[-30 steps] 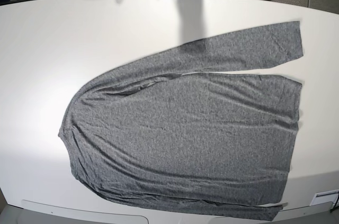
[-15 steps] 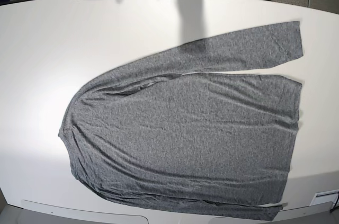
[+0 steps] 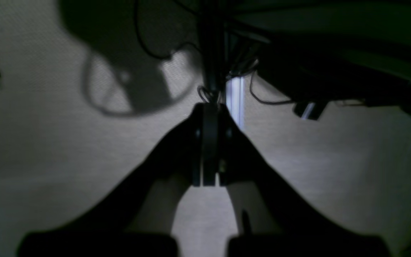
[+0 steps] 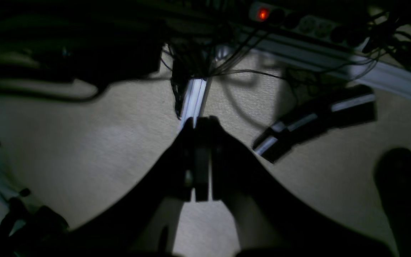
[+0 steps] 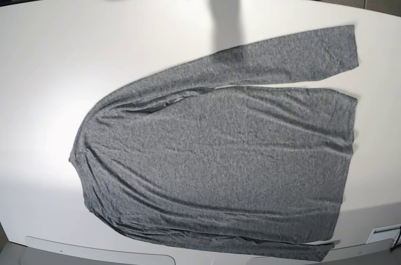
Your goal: Fold the T-shirt properly
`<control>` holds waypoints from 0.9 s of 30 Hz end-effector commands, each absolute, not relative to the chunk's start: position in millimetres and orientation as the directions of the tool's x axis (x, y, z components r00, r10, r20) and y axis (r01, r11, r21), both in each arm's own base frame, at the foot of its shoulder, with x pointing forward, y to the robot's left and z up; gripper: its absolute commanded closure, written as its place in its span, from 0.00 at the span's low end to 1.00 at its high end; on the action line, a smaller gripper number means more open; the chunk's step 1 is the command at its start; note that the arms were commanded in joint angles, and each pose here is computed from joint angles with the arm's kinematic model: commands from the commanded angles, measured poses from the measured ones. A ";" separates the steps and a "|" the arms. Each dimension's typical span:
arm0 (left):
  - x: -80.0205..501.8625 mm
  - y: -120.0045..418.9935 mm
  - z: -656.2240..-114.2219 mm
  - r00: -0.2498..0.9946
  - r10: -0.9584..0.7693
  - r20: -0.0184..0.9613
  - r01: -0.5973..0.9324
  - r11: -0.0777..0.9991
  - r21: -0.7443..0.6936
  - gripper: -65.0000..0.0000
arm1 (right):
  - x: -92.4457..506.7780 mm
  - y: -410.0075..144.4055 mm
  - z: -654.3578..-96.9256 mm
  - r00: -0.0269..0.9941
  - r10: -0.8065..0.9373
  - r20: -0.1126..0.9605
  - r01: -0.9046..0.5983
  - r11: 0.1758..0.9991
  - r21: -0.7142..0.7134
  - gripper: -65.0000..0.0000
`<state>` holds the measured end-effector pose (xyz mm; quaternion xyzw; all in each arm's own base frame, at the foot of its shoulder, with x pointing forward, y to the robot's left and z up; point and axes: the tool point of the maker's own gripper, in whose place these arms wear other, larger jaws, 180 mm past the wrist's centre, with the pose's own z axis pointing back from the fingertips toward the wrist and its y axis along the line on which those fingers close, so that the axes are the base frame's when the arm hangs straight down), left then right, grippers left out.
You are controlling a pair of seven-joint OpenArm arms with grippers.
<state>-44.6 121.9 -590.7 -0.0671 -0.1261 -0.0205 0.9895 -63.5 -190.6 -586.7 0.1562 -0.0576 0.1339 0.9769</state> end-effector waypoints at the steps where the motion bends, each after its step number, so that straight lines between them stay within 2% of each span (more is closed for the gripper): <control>1: -50.1 124.5 -581.5 0.963 -0.046 0.264 0.080 0.990 -0.119 1.00 | -72.4 -197.1 -577.0 0.955 0.256 0.153 -0.291 0.911 0.291 0.98; 9: -45.5 123.7 -505.8 0.914 -0.151 0.376 0.207 0.972 -0.112 1.00 | -86.0 -192.9 -493.8 0.905 0.354 0.237 -0.416 0.857 0.304 0.98; 17: -0.4 137.4 -434.1 0.807 -0.301 0.508 0.345 0.939 0.009 1.00 | -32.9 -211.1 -414.9 0.811 0.470 0.348 -0.534 0.838 0.112 0.98; 20: 20.0 148.8 -417.1 0.759 -0.405 0.509 0.417 0.904 0.096 1.00 | 8.2 -224.9 -384.0 0.751 0.508 0.422 -0.556 0.831 -0.009 0.98; 23: 42.9 157.0 -399.4 0.689 -0.496 0.528 0.483 0.858 0.176 0.93 | 43.9 -237.7 -355.0 0.688 0.546 0.477 -0.560 0.818 -0.128 0.98; 27: 72.7 163.4 -384.6 0.575 -0.612 0.543 0.560 0.778 0.283 0.75 | 71.7 -239.0 -325.6 0.609 0.602 0.517 -0.585 0.781 -0.220 0.97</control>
